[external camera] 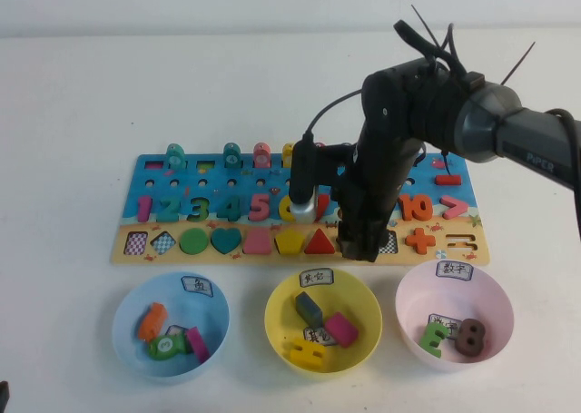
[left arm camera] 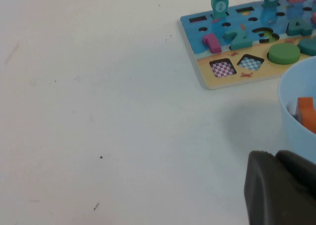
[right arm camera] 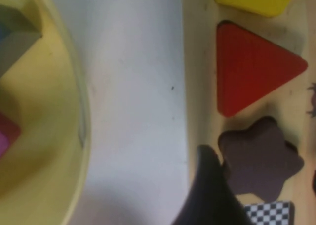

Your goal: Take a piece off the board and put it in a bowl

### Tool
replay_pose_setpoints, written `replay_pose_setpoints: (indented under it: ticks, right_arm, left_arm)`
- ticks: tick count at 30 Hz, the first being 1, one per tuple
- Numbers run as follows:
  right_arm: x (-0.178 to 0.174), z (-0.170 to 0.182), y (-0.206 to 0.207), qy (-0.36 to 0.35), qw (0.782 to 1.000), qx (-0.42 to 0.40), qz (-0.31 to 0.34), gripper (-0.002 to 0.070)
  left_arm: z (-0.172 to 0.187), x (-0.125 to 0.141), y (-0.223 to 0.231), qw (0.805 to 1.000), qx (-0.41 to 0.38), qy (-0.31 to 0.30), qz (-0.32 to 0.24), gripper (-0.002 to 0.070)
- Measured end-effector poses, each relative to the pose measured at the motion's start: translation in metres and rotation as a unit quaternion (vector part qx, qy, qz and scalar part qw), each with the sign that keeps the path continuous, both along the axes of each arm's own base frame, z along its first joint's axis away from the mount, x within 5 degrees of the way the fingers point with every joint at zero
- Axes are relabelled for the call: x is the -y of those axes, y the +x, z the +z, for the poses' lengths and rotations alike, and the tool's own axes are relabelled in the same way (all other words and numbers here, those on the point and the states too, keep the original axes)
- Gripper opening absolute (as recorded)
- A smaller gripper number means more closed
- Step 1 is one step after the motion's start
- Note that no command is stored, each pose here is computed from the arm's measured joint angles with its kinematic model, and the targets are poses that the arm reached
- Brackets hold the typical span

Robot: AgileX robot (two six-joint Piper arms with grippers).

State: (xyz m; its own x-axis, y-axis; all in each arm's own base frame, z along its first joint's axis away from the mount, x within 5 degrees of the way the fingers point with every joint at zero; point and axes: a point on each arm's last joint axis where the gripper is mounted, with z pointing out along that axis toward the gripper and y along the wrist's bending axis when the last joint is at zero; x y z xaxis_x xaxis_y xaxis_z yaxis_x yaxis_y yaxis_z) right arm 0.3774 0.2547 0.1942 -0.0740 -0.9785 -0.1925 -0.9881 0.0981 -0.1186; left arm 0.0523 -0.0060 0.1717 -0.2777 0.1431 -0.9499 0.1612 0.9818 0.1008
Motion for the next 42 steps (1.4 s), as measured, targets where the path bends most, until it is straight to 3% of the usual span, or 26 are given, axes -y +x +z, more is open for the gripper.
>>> replay_pose_setpoints:
  ticks: [9, 15, 27, 42]
  right_arm:
    - [-0.002, -0.006, 0.003, 0.004, 1.0, 0.007, -0.001, 0.0386]
    - [-0.002, -0.006, 0.003, 0.004, 1.0, 0.005, -0.001, 0.0283]
    - [0.003, -0.004, 0.001, -0.022, 1.0, 0.0, 0.007, 0.0283]
    - [0.009, 0.051, -0.014, -0.004, 1.0, -0.004, 0.007, 0.0283]
  left_arm:
    - [0.0, 0.0, 0.0, 1.0, 0.0, 0.0, 0.0, -0.0004]
    - [0.0, 0.0, 0.0, 1.0, 0.0, 0.0, 0.0, -0.0004]
    - [0.0, 0.0, 0.0, 1.0, 0.0, 0.0, 0.0, -0.0004]
    - [0.0, 0.0, 0.0, 1.0, 0.0, 0.0, 0.0, -0.0004]
